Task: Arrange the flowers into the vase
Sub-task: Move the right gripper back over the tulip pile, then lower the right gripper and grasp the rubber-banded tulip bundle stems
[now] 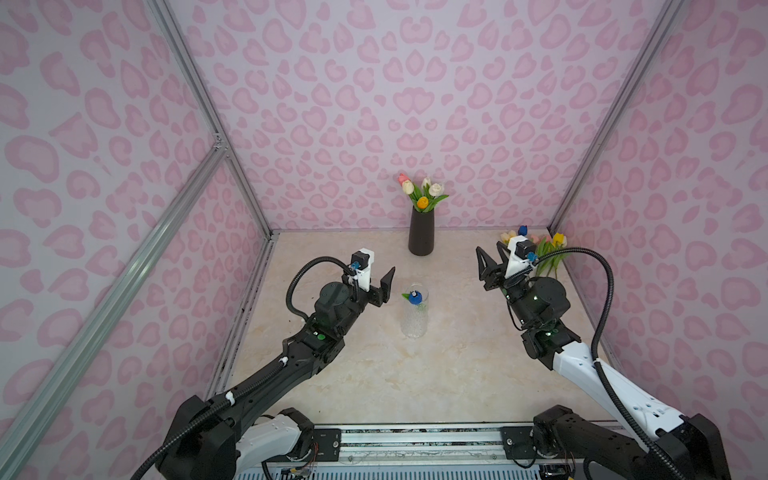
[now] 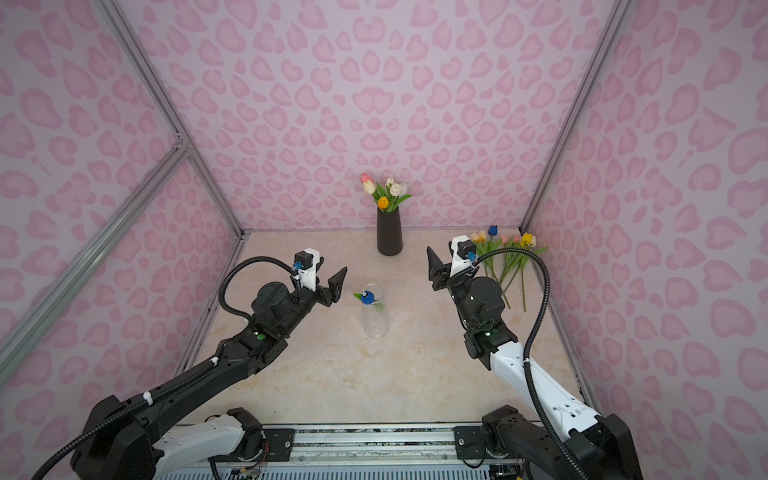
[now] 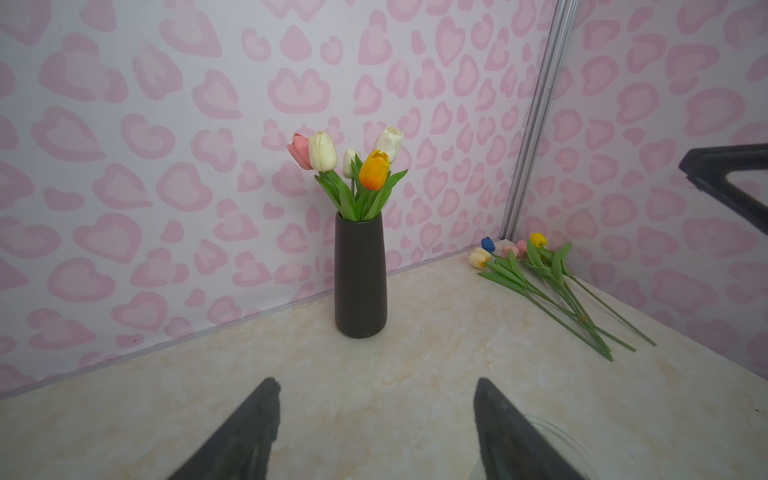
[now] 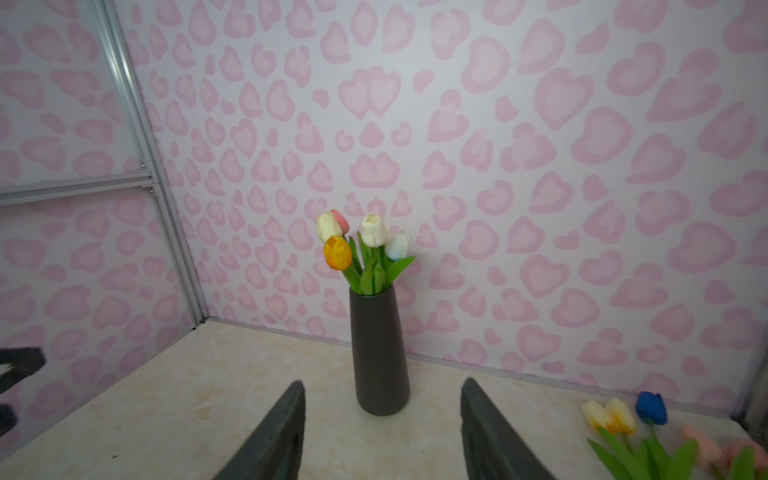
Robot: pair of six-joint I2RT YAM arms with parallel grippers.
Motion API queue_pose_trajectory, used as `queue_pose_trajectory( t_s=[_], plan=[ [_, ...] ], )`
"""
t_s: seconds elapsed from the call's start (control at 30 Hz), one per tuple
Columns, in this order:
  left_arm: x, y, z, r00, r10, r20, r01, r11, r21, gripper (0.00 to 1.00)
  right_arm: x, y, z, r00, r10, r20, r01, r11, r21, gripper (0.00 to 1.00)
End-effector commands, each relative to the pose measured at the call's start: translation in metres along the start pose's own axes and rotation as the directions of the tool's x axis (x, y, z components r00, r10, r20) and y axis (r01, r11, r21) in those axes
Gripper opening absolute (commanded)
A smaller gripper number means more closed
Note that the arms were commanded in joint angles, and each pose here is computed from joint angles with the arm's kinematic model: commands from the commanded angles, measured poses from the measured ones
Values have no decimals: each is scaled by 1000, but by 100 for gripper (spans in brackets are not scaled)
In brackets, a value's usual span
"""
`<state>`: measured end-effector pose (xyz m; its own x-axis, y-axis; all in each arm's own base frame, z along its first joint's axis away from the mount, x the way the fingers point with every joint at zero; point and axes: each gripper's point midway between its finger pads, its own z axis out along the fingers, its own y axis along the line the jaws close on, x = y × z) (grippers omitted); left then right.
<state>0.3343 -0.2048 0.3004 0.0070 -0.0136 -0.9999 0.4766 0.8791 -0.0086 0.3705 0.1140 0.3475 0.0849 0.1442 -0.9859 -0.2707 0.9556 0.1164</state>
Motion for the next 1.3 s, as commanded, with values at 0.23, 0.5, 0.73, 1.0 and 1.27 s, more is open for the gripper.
queue_pose_trajectory(
  t_s=[0.23, 0.5, 0.73, 1.0, 1.27],
  plan=[
    [-2, -12, -43, 993, 57, 107, -66, 994, 86, 82, 147, -157, 23, 699, 315, -642, 9, 894, 448, 48],
    [44, -30, -57, 1000, 7, -5, -6, 979, 203, 85, 207, -213, 15, 374, 391, -841, 183, 858, 480, 35],
    [44, -37, -49, 1000, 15, -16, -11, 971, 237, 84, 242, -239, 6, 266, 404, -875, 292, 832, 472, 39],
    [54, -39, -43, 999, 14, -50, -2, 971, 241, 82, 257, -263, 6, 289, 508, -812, 213, 792, 571, 39],
    [58, -33, -50, 999, 23, -50, -12, 977, 212, 82, 277, -285, 0, 208, 515, -832, 259, 791, 554, 35]
  ],
)
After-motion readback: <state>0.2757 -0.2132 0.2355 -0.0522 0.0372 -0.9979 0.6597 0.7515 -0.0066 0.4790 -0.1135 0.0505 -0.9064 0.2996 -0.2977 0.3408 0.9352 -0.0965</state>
